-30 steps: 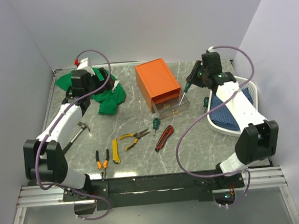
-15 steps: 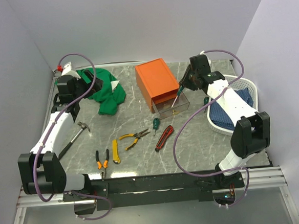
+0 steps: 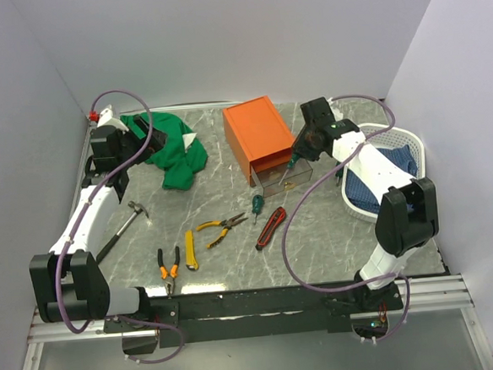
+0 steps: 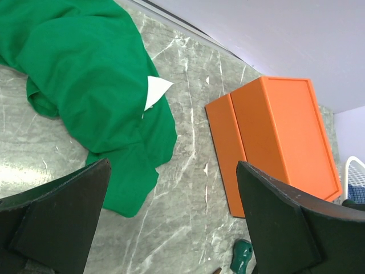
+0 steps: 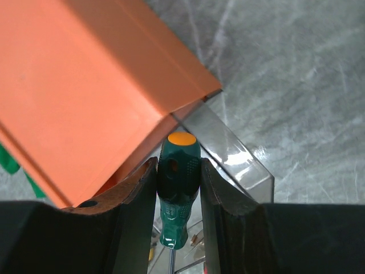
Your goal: Sort the tools into containers
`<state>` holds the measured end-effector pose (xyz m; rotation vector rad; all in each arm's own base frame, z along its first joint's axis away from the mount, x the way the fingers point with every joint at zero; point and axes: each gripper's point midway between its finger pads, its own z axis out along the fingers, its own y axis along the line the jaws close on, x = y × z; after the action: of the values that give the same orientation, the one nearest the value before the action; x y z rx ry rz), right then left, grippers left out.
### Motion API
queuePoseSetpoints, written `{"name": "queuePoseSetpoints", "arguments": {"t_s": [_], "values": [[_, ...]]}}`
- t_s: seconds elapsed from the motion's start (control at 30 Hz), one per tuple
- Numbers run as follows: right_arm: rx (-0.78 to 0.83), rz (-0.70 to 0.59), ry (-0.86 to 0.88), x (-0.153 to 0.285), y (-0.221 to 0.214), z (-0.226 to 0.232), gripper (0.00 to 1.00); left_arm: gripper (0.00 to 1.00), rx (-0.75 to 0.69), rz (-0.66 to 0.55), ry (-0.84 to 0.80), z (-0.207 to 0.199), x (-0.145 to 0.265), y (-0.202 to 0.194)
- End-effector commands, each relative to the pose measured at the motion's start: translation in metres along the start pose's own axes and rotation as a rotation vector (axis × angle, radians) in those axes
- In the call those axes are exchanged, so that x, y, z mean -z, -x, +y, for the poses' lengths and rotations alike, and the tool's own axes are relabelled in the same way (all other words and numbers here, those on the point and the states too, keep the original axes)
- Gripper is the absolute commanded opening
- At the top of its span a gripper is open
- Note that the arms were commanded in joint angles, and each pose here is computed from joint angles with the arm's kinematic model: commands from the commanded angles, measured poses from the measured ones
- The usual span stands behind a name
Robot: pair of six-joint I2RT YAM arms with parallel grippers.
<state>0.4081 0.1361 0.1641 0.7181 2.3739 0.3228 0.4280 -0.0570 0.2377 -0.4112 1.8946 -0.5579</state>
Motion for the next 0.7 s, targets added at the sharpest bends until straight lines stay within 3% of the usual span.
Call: {"name": "queuePoseSetpoints", "arguments": {"t_s": [0.0,0.67], "values": [[-0.106,-0.041,-0.074,0.004,0.011,-0.005,0.0,0.98,0.002,-0.046,-0.054,-0.016,0.005,0.018],[-0.155,-0.022,-0.014,-0.001,0.017,0.021,0.0,0.97,-0.009,-0.031,-0.074,-0.021,-0.005,0.021]]}}
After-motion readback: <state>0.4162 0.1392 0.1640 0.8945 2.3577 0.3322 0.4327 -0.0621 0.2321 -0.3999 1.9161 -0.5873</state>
